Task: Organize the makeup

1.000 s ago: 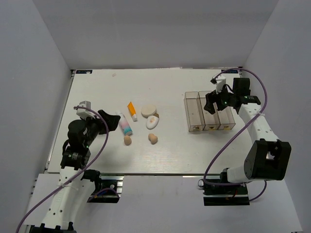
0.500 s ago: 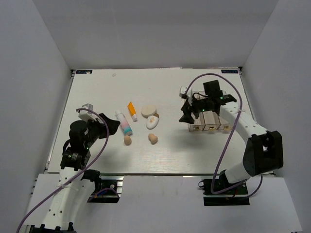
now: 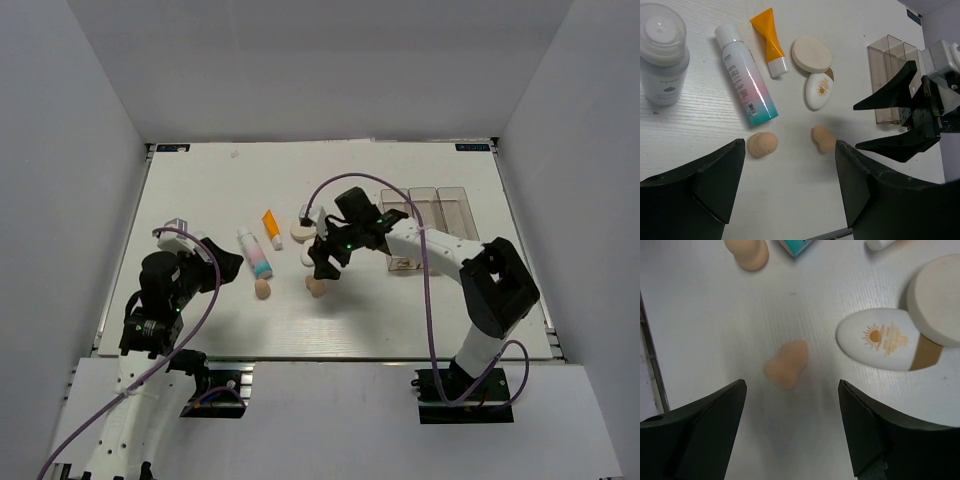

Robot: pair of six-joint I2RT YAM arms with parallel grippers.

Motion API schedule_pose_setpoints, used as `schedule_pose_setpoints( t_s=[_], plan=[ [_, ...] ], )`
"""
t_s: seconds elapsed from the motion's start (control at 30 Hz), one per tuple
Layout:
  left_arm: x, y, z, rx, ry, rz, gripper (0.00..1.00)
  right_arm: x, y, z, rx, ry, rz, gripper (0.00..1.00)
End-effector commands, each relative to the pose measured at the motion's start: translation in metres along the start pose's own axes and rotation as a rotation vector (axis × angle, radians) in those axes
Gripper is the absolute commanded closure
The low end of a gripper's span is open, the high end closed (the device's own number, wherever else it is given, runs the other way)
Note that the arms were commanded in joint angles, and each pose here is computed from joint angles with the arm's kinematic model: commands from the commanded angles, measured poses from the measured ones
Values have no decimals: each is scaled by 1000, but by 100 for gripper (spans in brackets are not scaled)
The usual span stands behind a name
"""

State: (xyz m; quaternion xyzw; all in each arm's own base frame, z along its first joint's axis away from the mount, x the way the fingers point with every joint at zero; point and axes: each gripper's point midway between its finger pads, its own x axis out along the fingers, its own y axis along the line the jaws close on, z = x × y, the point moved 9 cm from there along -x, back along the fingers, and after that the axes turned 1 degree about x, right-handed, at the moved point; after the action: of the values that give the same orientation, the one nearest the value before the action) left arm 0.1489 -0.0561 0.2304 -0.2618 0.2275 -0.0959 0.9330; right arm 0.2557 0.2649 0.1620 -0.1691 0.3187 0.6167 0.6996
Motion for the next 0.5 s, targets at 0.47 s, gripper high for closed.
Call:
schedule_pose_setpoints(
  t_s=[0.47],
  plan=[
    [-5,-6,4,-11,15,-23,17,57,18,-8,138,142,-161,31]
  ],
)
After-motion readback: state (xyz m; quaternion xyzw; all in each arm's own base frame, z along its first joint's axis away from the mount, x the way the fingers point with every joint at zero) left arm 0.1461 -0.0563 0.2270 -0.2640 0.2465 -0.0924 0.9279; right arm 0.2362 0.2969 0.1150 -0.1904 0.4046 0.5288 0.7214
